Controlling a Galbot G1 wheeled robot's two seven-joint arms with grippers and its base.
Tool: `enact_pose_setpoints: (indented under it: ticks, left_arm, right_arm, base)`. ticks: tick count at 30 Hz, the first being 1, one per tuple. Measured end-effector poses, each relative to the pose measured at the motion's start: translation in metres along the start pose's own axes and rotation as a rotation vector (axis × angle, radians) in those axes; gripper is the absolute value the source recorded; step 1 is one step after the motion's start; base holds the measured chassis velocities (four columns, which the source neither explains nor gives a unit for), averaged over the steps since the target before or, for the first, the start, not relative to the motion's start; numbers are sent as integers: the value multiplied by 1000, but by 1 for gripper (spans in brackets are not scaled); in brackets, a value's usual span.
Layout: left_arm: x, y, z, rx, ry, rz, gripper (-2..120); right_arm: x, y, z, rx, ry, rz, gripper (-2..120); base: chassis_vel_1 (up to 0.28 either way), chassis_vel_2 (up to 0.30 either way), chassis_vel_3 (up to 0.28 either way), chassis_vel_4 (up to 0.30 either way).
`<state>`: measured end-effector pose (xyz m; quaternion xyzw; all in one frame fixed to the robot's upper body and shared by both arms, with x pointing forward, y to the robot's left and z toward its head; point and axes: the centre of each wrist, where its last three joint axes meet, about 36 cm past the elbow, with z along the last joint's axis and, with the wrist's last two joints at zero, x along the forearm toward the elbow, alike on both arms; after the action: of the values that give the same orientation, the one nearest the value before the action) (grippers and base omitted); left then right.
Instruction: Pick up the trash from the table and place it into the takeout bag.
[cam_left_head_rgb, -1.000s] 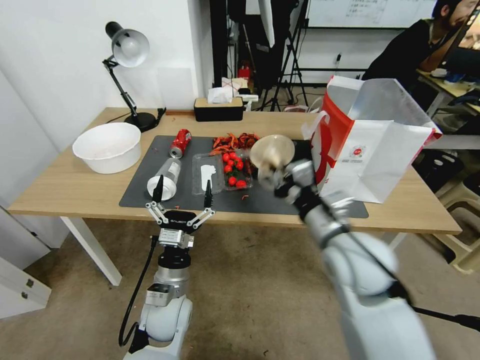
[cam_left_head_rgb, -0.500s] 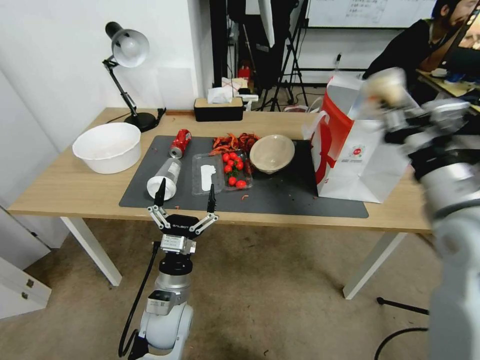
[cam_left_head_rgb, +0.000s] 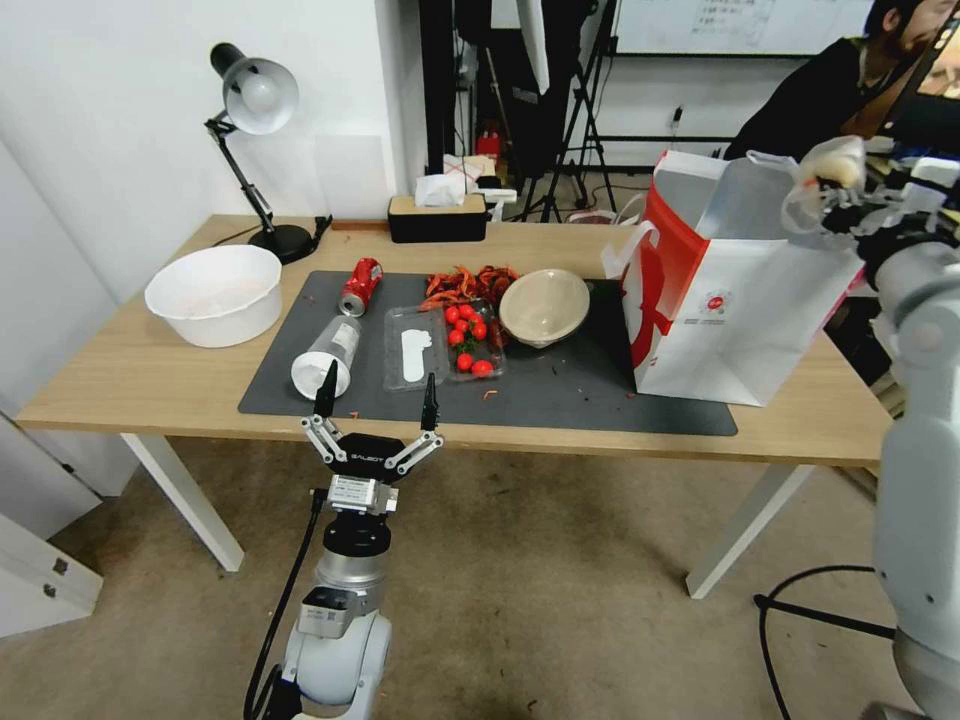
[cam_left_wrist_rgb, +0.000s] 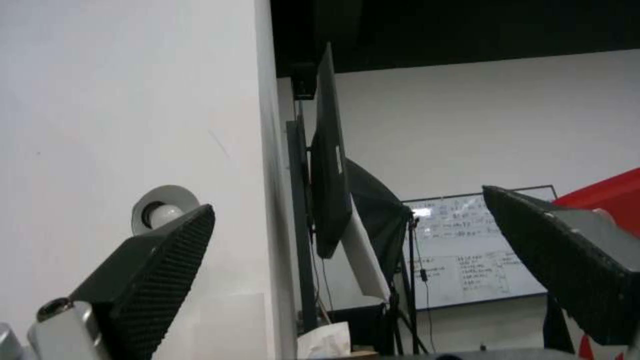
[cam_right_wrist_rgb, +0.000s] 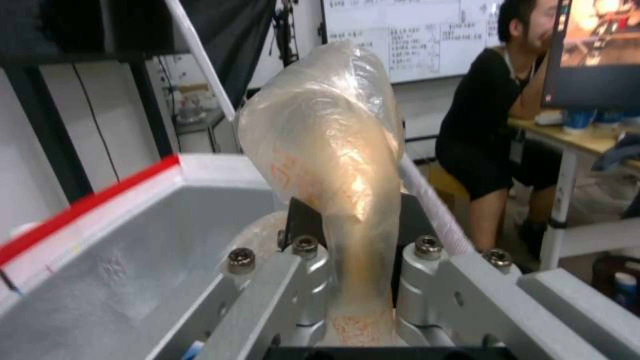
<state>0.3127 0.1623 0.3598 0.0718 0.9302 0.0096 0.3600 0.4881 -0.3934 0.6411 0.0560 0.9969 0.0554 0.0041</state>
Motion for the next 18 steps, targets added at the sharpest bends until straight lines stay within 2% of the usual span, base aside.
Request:
enact_pose_setpoints:
  ticks: [10,12,14,16,17,18]
  left_arm:
    - [-1,-1,-3,-2,-3,-3,100]
    - [-1,-2,-3,-1,-3,-3,100]
    - [-1,-2,-3,-1,-3,-3,100]
    - [-1,-2,-3,-1,-3,-2,100]
    - [-1,-2,-3,-1,-3,-2,100]
    - [-1,-1,-4,-2,-4,-1,100]
  right_arm:
    - [-6,3,11,1,31,-11,9]
    - [-3,5,8,4,21,-18,20]
    - [-2,6,8,5,19,-20,24]
    - [0,6,8,7,17,-22,34]
    - [0,6,8,7,17,-22,34]
    - [0,7,8,8,16,-22,39]
  base:
    - [0,0,0,0]
    - [0,0,0,0]
    - [0,0,0,0]
    - [0,0,0,0]
    - [0,0,0,0]
    - [0,0,0,0]
